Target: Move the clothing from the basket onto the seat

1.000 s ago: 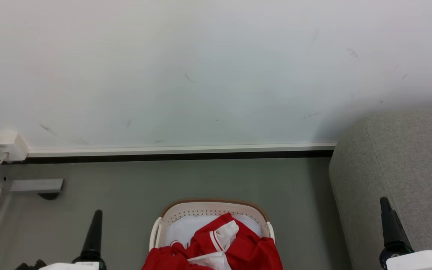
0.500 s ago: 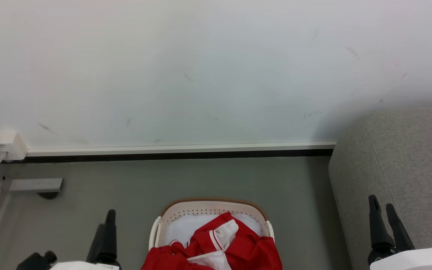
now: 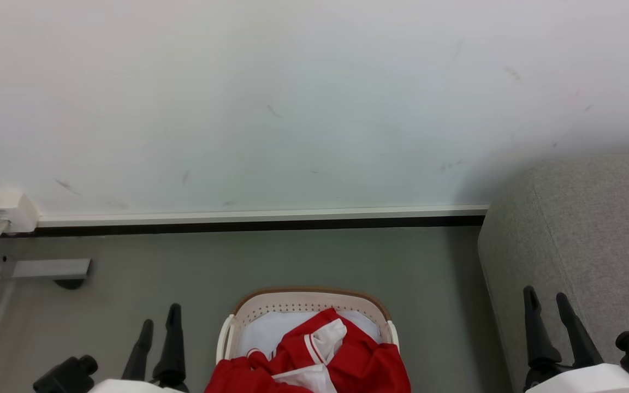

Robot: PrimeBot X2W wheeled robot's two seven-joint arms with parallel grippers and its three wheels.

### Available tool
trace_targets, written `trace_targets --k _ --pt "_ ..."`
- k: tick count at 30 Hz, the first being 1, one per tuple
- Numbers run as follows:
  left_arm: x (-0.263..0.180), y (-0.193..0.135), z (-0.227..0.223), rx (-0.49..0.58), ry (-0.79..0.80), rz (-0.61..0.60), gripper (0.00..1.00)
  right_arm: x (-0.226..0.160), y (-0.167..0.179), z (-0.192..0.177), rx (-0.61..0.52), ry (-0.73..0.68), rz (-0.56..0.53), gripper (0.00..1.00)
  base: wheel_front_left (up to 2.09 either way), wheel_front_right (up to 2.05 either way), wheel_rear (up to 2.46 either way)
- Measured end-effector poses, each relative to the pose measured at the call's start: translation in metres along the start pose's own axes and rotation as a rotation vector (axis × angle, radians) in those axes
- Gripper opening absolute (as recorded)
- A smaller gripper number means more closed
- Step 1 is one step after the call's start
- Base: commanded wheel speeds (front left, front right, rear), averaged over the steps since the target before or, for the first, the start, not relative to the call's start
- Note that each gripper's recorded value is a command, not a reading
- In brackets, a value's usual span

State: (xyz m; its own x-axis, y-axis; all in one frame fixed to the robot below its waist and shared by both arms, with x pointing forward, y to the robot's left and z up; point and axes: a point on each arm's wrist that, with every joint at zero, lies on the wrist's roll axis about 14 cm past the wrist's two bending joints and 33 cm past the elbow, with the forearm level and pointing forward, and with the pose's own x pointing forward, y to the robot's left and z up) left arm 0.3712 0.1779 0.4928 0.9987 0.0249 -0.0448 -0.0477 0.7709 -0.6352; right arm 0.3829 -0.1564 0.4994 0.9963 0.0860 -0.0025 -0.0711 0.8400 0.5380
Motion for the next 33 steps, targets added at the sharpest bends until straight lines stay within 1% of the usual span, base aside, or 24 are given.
trace_targets --k 6,15,28,33 --pt "-0.001 -0.001 0.001 0.096 -0.013 -0.001 1.00 0.001 0.004 0.000 -0.075 -0.004 0.017 1.00 0.00 0.00 0.00" --pt "-0.003 -0.004 0.000 0.212 -0.021 -0.016 1.00 0.000 0.008 -0.002 -0.182 -0.005 0.038 1.00 0.00 0.00 0.00" --pt "-0.004 -0.010 0.004 0.340 -0.052 -0.040 1.00 0.000 0.012 -0.003 -0.312 -0.012 0.065 1.00 0.00 0.00 0.00" --pt "-0.006 -0.012 0.005 0.373 -0.066 -0.048 1.00 0.000 0.012 -0.002 -0.356 -0.019 0.071 1.00 0.00 0.00 0.00"
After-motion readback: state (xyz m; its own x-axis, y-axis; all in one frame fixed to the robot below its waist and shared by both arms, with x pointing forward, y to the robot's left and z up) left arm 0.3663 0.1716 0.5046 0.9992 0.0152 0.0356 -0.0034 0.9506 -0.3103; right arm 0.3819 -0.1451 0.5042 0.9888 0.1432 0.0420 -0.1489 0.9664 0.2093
